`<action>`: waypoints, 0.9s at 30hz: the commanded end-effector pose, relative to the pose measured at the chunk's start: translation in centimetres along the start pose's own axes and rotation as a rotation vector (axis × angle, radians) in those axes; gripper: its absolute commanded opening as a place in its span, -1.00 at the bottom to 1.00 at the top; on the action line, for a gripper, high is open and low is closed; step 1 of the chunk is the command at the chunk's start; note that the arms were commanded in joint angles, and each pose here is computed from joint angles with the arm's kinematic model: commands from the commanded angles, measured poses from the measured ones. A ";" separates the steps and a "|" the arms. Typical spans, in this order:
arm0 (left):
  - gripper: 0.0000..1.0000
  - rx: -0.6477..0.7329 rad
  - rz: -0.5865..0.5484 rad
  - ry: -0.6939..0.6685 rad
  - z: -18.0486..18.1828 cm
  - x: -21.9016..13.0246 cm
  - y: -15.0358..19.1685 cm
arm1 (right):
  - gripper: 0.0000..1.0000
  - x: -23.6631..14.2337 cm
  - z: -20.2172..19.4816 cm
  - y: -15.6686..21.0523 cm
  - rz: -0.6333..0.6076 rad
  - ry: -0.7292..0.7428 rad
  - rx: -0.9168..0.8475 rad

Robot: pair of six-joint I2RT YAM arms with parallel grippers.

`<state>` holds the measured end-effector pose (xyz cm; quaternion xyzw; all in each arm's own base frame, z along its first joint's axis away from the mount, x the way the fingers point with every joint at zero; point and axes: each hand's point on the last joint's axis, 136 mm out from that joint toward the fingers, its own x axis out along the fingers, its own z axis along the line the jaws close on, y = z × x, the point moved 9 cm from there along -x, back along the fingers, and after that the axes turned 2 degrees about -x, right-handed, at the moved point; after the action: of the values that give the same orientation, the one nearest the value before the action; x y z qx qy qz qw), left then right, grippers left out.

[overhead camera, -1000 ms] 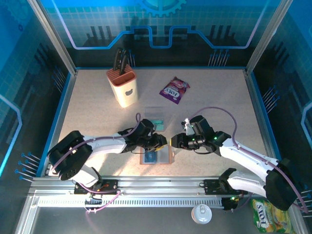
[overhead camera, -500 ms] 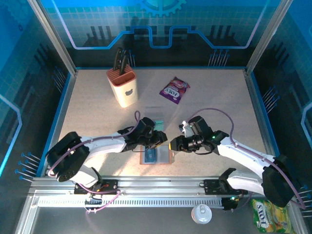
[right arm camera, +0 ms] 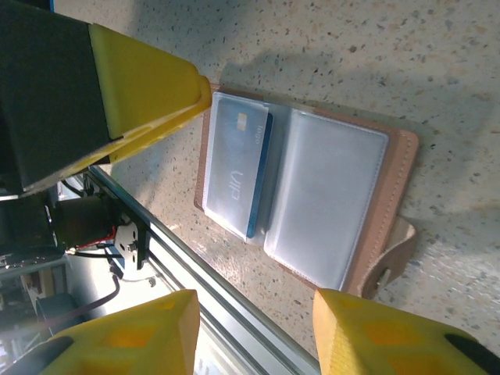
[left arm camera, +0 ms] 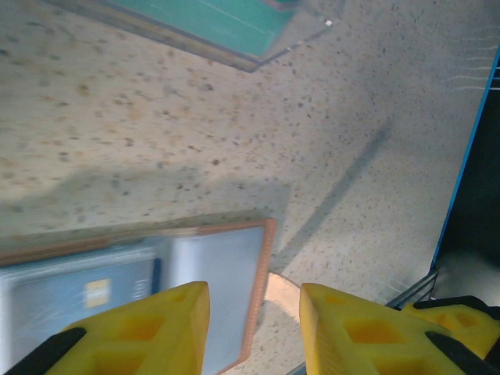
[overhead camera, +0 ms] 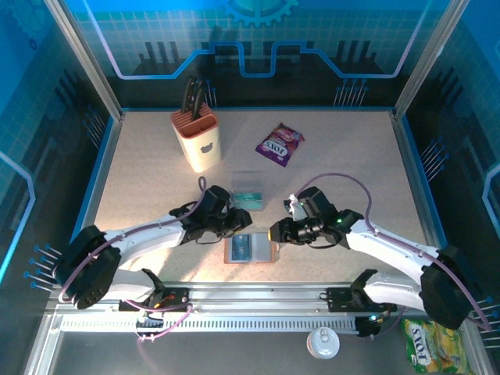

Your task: Take the credit cards out of the card holder

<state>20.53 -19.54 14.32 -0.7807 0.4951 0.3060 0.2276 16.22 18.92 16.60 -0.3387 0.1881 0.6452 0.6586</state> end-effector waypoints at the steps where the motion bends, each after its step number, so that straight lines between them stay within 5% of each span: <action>1: -0.27 0.017 0.036 -0.024 1.6 -1.2 0.1 | -0.13 0.8 1.8 -0.9 -0.016 0.001 -0.017; 27: -0.51 -0.041 0.115 -0.045 6.5 -1.4 0.8 | -0.13 7.8 4.4 -1.1 0.114 0.013 -0.058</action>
<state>18.05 -14.78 11.21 -0.7548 0.5123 0.3495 0.2135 17.42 26.91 14.21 -0.3545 0.2052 0.6803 0.6079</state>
